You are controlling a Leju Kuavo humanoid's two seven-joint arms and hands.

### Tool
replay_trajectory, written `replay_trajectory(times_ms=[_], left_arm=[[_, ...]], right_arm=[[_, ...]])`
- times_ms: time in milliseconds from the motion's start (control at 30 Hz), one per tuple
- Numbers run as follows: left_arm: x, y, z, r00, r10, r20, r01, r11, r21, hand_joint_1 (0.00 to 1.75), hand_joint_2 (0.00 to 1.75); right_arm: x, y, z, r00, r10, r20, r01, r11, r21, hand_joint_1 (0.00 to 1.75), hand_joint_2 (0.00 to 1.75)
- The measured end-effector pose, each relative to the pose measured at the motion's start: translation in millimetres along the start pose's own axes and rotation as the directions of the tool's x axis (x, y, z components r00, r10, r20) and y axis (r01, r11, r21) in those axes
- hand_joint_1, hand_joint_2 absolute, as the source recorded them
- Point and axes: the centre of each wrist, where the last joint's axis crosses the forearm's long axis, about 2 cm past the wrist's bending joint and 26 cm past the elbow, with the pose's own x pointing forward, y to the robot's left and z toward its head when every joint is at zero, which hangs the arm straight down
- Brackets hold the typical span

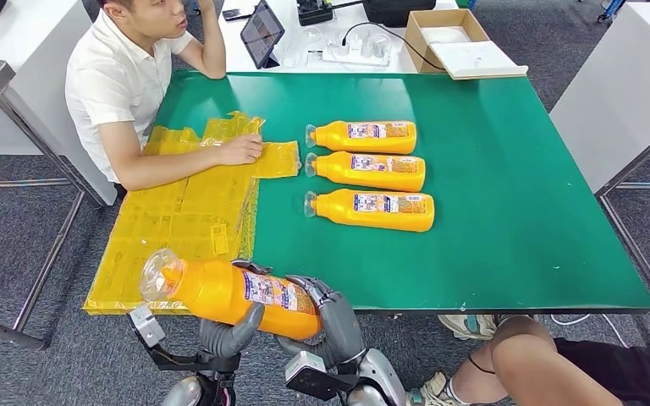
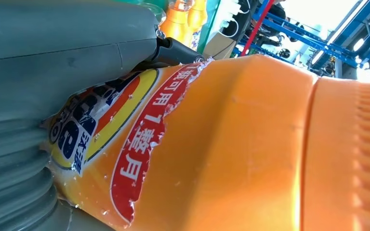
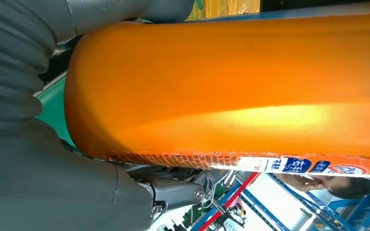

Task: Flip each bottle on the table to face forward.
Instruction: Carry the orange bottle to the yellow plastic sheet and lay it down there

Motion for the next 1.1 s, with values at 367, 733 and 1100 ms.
replay_trajectory(times_ms=[367, 733, 1100], left_arm=[[5.0, 1.3, -3.5, 0.985, -0.174, -0.004, 0.174, 0.985, 0.012, 1.75, 1.75], [22.8, 16.9, -9.9, 0.859, -0.512, 0.01, 0.505, 0.85, 0.15, 1.75, 1.75], [42.6, 19.0, -15.7, 0.774, -0.62, 0.131, 0.603, 0.784, 0.146, 1.75, 1.75]], right_arm=[[4.3, 6.2, 10.9, 0.999, -0.028, -0.031, 0.027, 0.999, -0.02, 0.0, 0.0], [13.1, 1.7, 21.7, 1.0, -0.004, 0.0, 0.004, 0.997, -0.077, 0.0, 0.0], [14.6, -2.1, 27.5, 0.993, -0.117, -0.007, 0.116, 0.989, -0.088, 0.0, 0.0]])
